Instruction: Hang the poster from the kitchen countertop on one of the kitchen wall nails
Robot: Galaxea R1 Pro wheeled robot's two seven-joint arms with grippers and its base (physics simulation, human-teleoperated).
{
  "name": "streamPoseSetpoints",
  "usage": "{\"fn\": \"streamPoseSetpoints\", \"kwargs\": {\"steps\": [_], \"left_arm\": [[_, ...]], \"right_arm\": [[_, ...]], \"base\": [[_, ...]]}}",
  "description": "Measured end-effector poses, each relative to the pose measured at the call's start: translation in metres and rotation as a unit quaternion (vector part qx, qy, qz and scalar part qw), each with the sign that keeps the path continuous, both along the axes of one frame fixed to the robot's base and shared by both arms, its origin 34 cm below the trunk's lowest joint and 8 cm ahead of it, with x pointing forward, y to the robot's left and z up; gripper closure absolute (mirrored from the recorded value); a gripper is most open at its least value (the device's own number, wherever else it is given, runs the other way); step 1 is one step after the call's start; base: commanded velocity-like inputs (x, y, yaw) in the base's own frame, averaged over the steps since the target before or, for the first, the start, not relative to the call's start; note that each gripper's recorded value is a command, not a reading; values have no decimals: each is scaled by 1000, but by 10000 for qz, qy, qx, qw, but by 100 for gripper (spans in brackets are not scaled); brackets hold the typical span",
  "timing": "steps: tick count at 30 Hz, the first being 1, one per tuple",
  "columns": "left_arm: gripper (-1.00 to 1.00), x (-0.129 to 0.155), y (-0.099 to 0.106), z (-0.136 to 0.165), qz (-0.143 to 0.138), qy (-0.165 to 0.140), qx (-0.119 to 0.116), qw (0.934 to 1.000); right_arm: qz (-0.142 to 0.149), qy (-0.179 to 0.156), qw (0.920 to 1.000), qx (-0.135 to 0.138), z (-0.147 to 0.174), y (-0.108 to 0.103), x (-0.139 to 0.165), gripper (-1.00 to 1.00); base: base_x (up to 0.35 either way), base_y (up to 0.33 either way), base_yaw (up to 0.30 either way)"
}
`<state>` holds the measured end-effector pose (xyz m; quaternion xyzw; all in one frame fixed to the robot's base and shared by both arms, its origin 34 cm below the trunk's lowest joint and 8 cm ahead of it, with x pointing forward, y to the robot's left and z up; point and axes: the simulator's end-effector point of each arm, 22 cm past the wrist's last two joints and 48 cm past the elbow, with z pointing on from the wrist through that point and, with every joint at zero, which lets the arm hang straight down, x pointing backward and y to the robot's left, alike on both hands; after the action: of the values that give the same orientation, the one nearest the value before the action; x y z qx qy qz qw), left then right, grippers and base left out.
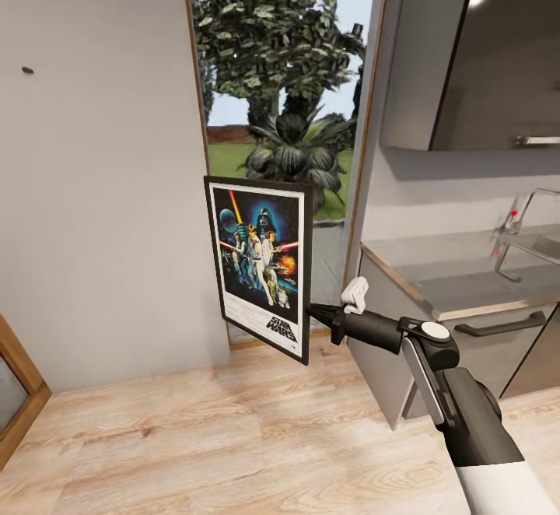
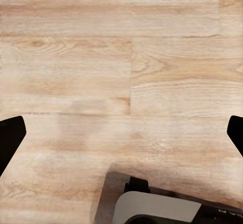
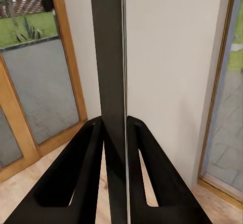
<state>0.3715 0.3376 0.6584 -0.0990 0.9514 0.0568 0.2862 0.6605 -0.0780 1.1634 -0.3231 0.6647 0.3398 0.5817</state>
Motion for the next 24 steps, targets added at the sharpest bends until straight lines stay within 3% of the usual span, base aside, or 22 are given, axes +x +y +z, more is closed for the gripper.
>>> {"fn": "streamPoseSetpoints", "kwargs": {"steps": [24], "left_arm": [[-100,-9,0,20,0,6,0,10000]], "right_arm": [[-2,4,10000,-5,20,0,-8,100]], "base": [[0,0,0]]}}
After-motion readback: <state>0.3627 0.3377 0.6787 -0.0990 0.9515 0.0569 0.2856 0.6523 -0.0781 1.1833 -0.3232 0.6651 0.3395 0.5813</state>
